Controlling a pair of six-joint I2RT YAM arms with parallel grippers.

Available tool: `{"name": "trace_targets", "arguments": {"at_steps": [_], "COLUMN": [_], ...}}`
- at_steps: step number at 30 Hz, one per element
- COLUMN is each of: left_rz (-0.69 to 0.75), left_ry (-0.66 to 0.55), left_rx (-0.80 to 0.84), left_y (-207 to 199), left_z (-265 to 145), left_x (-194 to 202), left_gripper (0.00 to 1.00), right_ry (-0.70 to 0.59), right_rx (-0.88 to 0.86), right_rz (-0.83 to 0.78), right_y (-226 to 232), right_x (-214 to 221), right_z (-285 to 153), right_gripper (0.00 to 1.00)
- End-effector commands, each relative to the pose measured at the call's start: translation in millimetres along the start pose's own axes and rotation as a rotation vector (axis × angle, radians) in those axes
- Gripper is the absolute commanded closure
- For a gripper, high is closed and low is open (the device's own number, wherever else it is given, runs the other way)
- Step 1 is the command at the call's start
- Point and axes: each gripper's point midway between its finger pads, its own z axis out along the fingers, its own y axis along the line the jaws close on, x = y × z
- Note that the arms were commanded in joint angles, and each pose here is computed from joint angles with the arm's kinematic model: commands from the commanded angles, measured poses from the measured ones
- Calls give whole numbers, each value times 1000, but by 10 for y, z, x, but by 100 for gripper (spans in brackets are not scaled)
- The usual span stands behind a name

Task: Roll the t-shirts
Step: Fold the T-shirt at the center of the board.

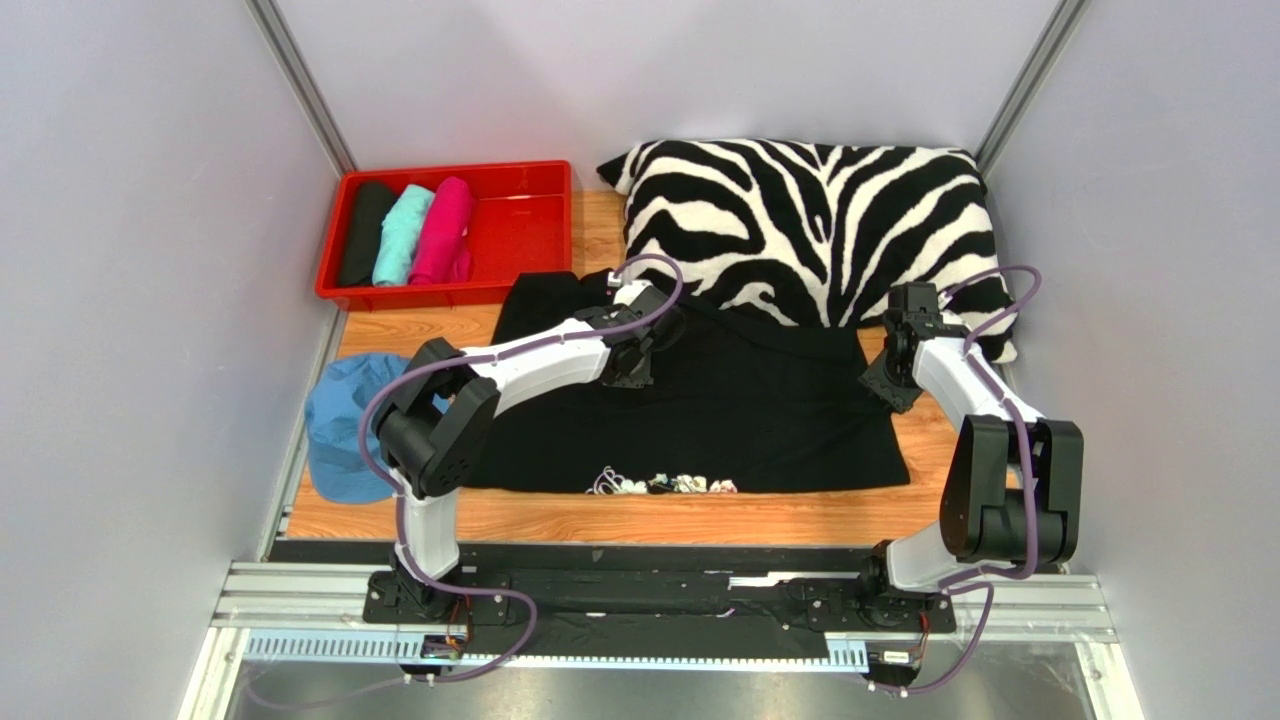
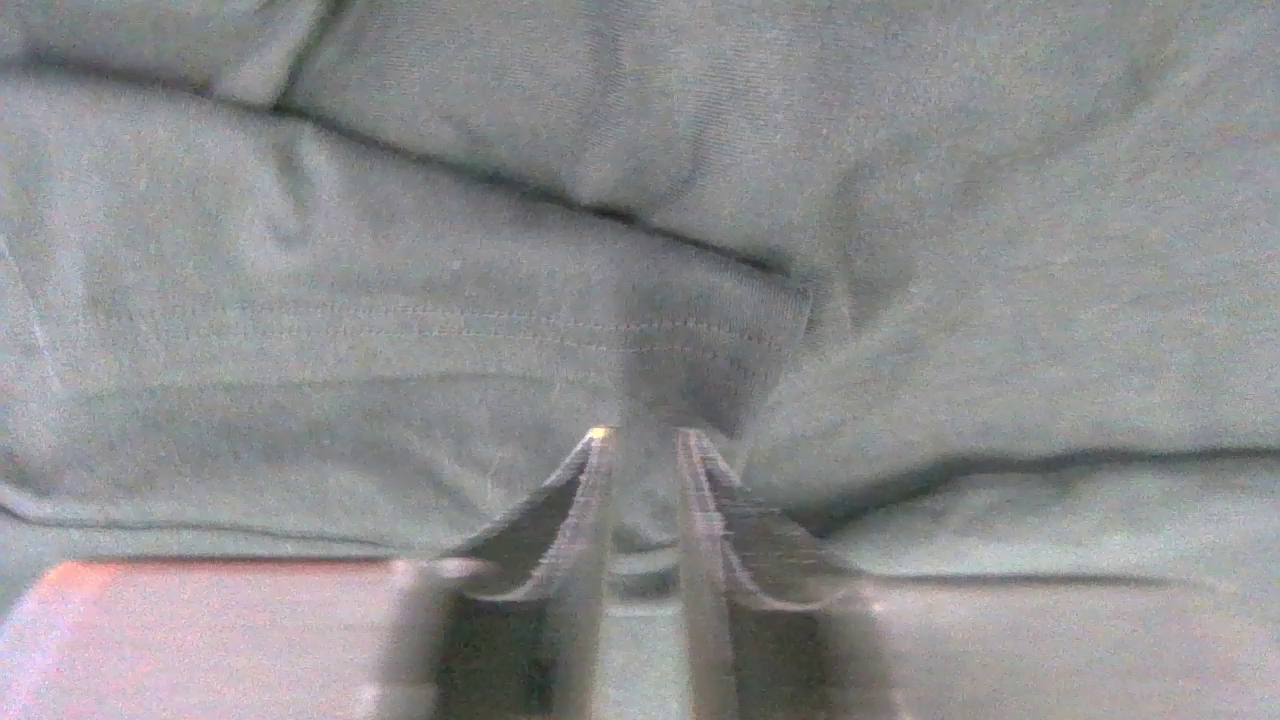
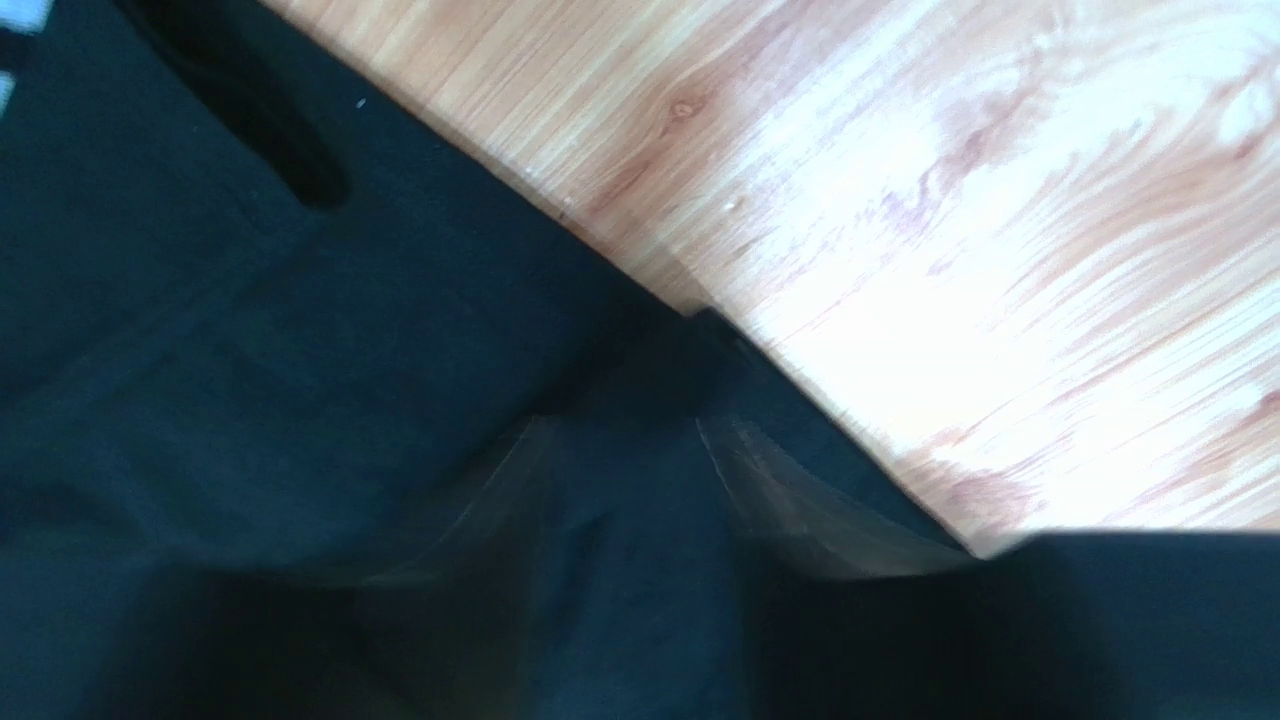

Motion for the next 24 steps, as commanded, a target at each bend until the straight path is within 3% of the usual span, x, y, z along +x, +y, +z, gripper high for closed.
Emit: {"name": "trace_targets", "arguments": {"at_steps": [1, 4, 8, 11, 12, 16, 19, 24], "left_rz": [-65, -110, -214, -362, -381, -421, -437, -438], "left_ry": [-76, -126, -101, -10, 41, 87, 125, 206], "left_rx": [99, 199, 251, 317, 306, 272, 186, 143], "left_y": [-49, -101, -29, 38, 112, 283, 485, 515], "left_z": [-291, -577, -811, -820, -728, -640, -490, -383], "left_x": [-246, -375, -249, 38, 274, 557, 771, 999], "left_gripper": [52, 44, 45, 50, 51, 55, 57, 57], "right_ry": [-54, -72, -44, 17, 16, 48, 59, 125], "right_rx": [-34, -86, -147, -214, -234, -290, -272, -79], "right_rz": [-7, -7, 22, 49, 92, 171, 198, 232], "right_y": [56, 118, 199, 246, 276, 271, 228, -94], "right_x": [-164, -189, 101, 469, 502, 761, 865, 1025], "right_z": [-80, -279, -478, -484, -474, -354, -202, 84], "right_gripper": [42, 39, 39, 42, 43, 43, 44, 43]}}
